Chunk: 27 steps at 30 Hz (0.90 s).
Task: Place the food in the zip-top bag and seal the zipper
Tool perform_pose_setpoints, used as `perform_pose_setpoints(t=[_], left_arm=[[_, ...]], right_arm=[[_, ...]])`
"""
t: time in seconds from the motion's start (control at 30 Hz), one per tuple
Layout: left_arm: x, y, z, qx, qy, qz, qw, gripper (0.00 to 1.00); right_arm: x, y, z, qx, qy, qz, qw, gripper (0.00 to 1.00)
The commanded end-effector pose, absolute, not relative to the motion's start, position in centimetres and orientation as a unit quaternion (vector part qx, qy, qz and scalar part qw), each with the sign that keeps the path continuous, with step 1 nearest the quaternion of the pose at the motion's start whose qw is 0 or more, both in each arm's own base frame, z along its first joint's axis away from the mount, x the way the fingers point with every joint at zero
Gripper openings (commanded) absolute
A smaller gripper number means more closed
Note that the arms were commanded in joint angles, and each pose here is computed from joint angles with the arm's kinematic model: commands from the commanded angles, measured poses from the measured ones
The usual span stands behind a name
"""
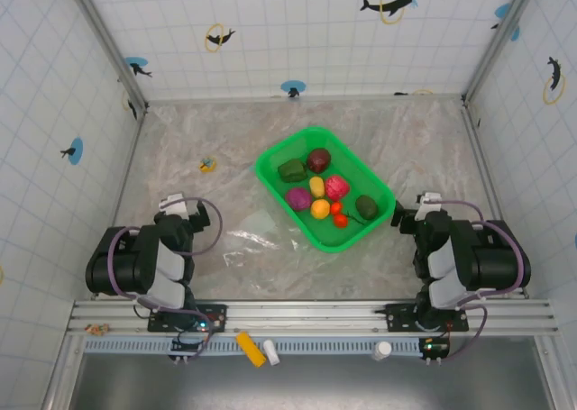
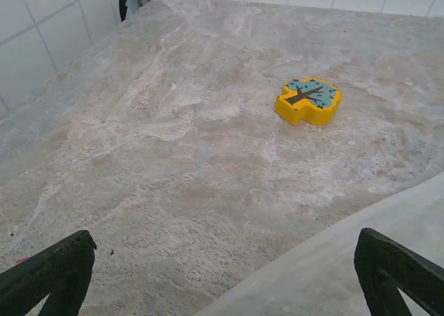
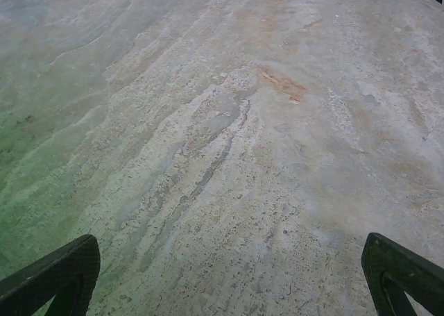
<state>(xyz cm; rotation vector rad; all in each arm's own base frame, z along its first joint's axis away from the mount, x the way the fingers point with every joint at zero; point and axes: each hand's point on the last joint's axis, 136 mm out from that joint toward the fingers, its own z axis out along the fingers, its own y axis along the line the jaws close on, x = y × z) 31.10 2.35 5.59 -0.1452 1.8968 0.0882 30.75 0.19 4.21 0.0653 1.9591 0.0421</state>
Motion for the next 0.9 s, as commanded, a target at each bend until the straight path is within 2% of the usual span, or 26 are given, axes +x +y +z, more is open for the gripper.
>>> perform_pose_setpoints(t=[0.0, 0.17, 0.87], left_arm=[[30.8, 2.55, 6.28, -0.068, 0.801, 0.052, 0.593, 0.98], [31.16, 2.45, 5.91, -0.067, 0.808, 0.027, 0.585, 0.98], [31.11, 2.31, 5.91, -0.065, 0.808, 0.033, 0.585, 0.98]], right_arm=[[31.18, 0.25, 5.01, 0.027, 0.821, 0.017, 0.57, 1.0], [31.13, 0.23, 4.96, 0.027, 0.822, 0.016, 0.569, 1.0], [31.16, 0.23, 5.02, 0.027, 0.821, 0.014, 0.57, 1.0]])
